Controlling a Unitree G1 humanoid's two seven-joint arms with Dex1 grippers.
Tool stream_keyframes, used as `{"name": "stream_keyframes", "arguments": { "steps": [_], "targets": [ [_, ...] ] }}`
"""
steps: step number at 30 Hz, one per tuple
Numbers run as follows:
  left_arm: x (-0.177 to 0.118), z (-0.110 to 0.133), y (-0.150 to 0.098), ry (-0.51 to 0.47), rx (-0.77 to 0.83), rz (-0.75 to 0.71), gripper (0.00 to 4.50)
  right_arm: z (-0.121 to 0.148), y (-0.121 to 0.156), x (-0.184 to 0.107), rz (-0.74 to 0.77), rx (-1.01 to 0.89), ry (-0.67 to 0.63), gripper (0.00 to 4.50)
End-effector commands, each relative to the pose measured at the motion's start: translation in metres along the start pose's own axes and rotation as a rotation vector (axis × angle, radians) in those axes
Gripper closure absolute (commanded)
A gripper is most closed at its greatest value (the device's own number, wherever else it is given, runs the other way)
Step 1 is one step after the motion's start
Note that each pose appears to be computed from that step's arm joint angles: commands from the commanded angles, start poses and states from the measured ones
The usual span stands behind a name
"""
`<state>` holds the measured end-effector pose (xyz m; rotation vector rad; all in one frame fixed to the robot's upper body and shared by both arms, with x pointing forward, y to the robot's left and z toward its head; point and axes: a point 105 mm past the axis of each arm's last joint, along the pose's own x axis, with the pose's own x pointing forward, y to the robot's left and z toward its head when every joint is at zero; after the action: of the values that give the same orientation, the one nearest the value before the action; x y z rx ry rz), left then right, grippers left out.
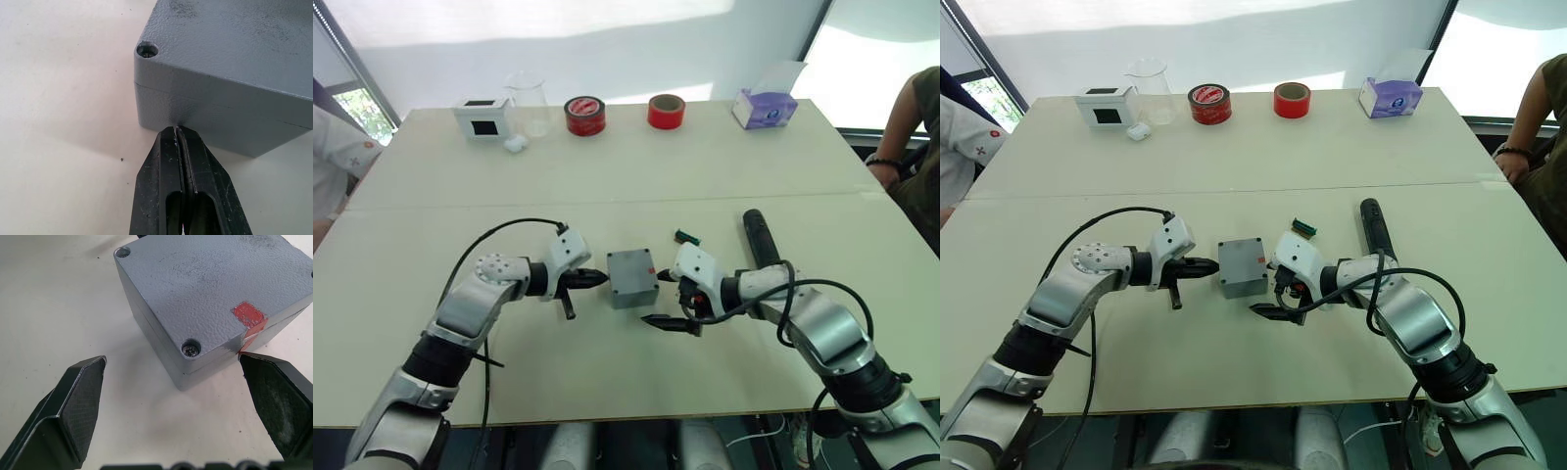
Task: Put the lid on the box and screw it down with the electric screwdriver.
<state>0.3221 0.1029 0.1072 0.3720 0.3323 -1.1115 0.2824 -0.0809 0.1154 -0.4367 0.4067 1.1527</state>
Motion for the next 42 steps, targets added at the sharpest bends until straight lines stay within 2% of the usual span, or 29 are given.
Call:
{"name": "stream_keyframes", "arguments": {
  "steps": [1, 7, 13, 17, 20, 25, 30, 31, 33, 37, 42],
  "targets": [
    [-0.003, 0.019, 0.002, -0.057, 0.057, 0.007, 4.5, 0.016, 0.009, 0.0, 0.034, -0.048, -0.048, 0.08],
    [-0.014, 0.019, 0.009, -0.053, 0.052, 0.039, 4.5, 0.018, 0.002, -0.01, 0.005, -0.05, -0.05, 0.08],
    [-0.043, 0.032, 0.015, -0.114, -0.006, 0.054, 4.5, 0.042, -0.024, -0.058, -0.064, 0.088, -0.247, 0.08],
    [-0.059, 0.056, 0.006, -0.203, -0.042, -0.006, 4.5, 0.045, -0.074, -0.075, -0.255, 0.143, -0.34, 0.08],
    [-0.057, 0.061, -0.003, -0.2, -0.034, -0.05, 4.5, 0.028, -0.099, -0.06, -0.342, 0.132, -0.273, 0.08],
    [-0.054, 0.062, -0.002, -0.186, -0.018, -0.035, 4.5, 0.016, -0.117, -0.035, -0.345, 0.121, -0.24, 0.08],
    [-0.054, 0.064, -0.005, -0.194, -0.014, -0.03, 4.5, 0.007, -0.127, -0.025, -0.353, 0.121, -0.223, 0.08],
    [-0.055, 0.064, -0.006, -0.196, -0.015, -0.027, 4.5, 0.006, -0.128, -0.024, -0.353, 0.121, -0.224, 0.5],
    [-0.056, 0.065, -0.006, -0.197, -0.017, -0.026, 4.5, 0.005, -0.13, -0.022, -0.357, 0.121, -0.224, 1.03],
    [-0.057, 0.064, -0.007, -0.194, -0.023, -0.019, 4.5, 0.003, -0.131, -0.017, -0.35, 0.108, -0.216, 2.53],
    [-0.055, 0.061, -0.007, -0.185, -0.027, -0.014, 4.5, 0.005, -0.133, -0.012, -0.352, 0.12, -0.235, 2.53]
  ]
}}
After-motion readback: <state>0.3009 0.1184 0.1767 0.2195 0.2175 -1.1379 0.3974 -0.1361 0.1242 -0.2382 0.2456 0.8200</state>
